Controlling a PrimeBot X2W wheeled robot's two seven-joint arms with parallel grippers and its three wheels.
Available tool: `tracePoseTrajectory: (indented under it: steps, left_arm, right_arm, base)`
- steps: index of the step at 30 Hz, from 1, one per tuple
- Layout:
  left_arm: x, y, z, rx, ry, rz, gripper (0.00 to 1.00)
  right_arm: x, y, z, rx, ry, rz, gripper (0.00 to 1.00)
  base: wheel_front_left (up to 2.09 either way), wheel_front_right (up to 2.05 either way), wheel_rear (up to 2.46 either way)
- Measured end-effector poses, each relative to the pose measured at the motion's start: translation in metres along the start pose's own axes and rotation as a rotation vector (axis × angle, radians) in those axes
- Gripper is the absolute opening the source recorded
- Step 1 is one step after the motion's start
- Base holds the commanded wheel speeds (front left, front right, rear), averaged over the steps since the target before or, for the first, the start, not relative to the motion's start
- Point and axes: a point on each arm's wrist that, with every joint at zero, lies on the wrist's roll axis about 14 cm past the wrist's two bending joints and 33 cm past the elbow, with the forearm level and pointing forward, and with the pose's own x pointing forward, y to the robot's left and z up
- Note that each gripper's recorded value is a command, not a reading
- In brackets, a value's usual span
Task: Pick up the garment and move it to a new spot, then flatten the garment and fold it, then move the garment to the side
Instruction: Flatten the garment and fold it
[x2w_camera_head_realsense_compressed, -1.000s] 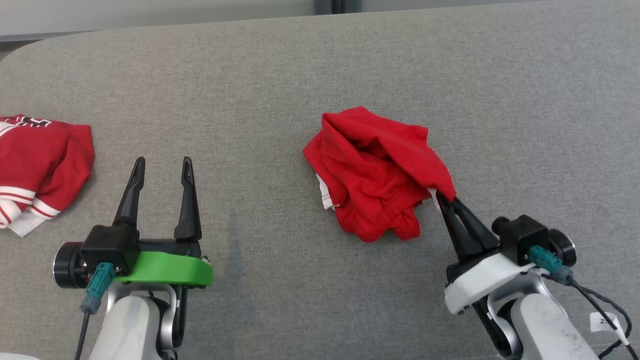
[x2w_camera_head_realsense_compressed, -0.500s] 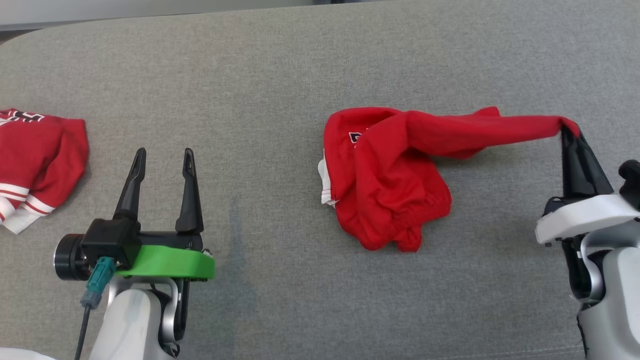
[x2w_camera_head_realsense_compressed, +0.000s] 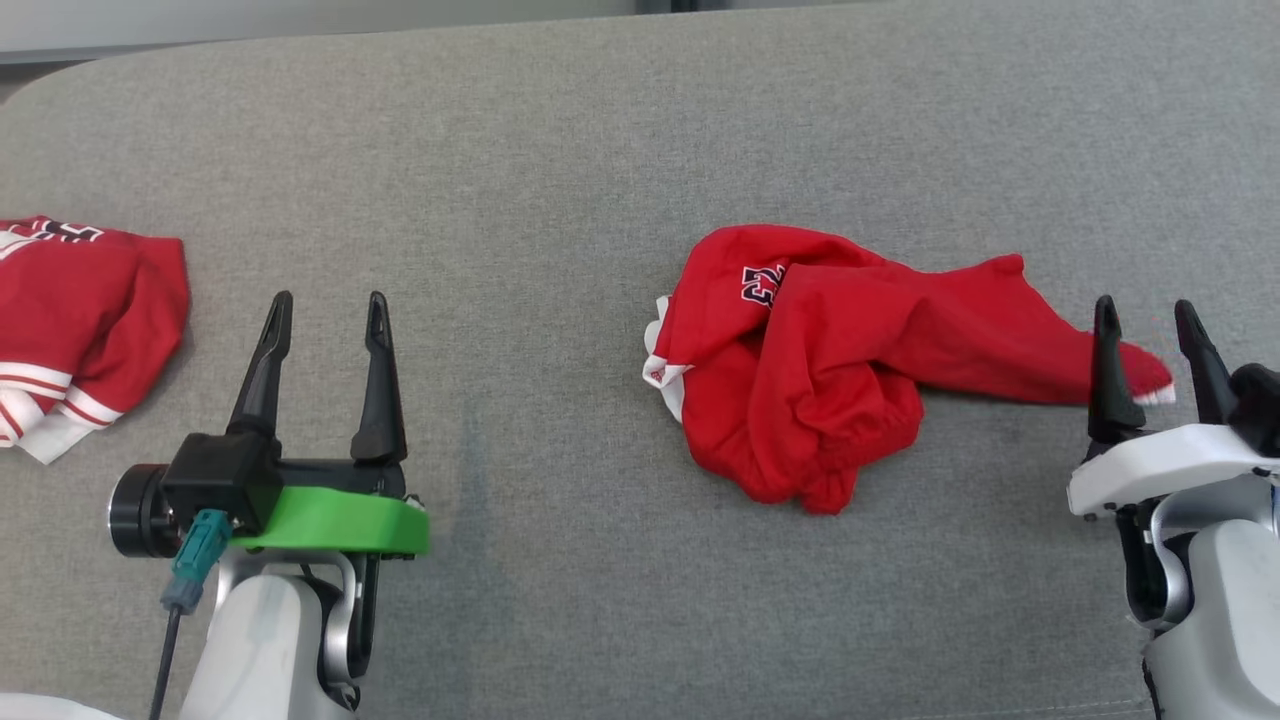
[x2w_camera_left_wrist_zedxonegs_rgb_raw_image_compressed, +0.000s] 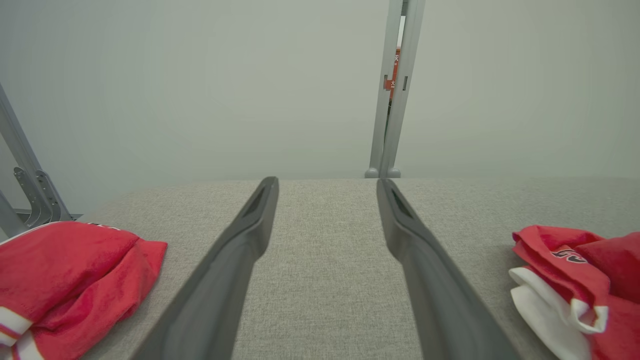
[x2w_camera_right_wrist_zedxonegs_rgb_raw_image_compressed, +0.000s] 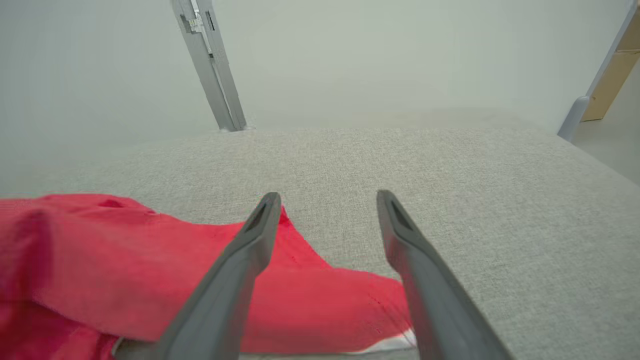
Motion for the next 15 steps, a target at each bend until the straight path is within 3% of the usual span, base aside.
tracePoseTrajectory:
  steps: [7, 15]
  left_arm:
    - [-0.017, 0.004, 0.003, 0.000, 0.006, 0.020, 1.00]
    - [-0.033, 0.004, 0.007, 0.005, 0.004, 0.021, 1.00]
  right_arm:
    - [-0.018, 0.035, 0.047, -0.029, -0.151, 0.107, 1.00]
    - [-0.050, 0.053, 0.072, -0.035, -0.191, 0.152, 1.00]
  base:
    - [0.00, 0.00, 0.00]
    - [0.00, 0.00, 0.00]
